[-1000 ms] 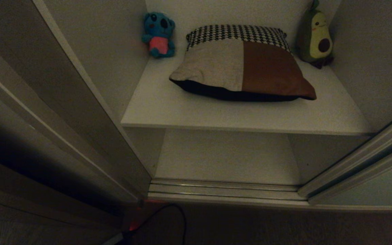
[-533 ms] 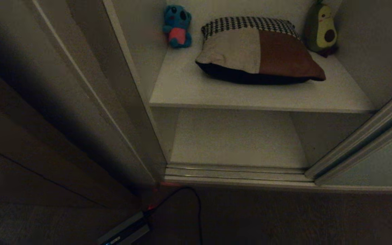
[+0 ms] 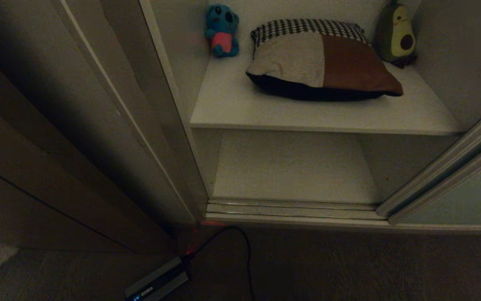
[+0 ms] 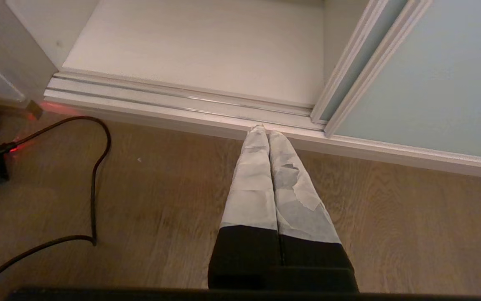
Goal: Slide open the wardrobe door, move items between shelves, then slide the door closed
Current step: Close the door
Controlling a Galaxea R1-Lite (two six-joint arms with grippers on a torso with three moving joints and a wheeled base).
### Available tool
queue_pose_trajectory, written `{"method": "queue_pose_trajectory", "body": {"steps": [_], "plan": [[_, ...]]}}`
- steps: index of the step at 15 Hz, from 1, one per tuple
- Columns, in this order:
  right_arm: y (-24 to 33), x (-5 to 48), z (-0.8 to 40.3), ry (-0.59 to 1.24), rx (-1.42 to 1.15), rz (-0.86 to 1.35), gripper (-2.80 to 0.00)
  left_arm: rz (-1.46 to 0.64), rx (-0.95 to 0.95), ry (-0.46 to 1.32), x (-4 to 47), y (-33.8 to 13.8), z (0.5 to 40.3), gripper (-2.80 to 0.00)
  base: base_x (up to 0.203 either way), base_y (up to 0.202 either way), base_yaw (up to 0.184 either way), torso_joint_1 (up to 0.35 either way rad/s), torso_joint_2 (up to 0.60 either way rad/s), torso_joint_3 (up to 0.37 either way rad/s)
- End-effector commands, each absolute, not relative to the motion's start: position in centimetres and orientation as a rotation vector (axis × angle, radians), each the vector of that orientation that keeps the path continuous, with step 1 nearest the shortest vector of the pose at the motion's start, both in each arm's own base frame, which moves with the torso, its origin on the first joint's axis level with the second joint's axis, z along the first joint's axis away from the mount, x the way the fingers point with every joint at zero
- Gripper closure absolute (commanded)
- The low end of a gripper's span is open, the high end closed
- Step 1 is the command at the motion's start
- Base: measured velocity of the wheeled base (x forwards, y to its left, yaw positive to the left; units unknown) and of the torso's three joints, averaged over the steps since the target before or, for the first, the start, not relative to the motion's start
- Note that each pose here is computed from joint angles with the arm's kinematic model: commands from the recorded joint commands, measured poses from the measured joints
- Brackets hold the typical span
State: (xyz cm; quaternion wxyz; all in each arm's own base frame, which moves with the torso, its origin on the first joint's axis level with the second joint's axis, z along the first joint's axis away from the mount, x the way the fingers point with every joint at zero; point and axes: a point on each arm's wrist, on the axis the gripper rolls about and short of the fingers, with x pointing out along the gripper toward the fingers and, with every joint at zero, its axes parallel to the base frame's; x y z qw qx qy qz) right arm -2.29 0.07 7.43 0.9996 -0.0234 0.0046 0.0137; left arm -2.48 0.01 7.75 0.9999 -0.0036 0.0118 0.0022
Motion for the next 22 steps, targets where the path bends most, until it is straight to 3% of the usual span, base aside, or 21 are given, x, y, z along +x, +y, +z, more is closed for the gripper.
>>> {"method": "queue_pose_trajectory", "body": {"steps": [1,7,16,22], "plan": [[0.07,-2.27,7.35,0.012,-0.047,0.026,0.0,0.005,-0.008,0.025,-2.47,0.01,7.77,0.0,0.0,0.0,0.0,0.0,0.0,0.0],[0.07,-2.27,7.35,0.012,-0.047,0.028,0.0,0.006,-0.008,0.025,-2.47,0.01,7.77,0.0,-0.01,-0.006,0.001,0.001,0.0,0.001],[0.07,-2.27,7.35,0.012,-0.048,0.029,0.0,0.005,-0.008,0.025,-2.46,0.01,7.74,0.0,-0.165,-0.155,0.015,0.003,0.0,0.002],[0.07,-2.27,7.34,0.012,-0.048,0.029,0.0,0.005,-0.008,0.025,-2.46,0.01,7.74,0.0,0.0,0.0,0.0,0.0,0.0,0.0]]}}
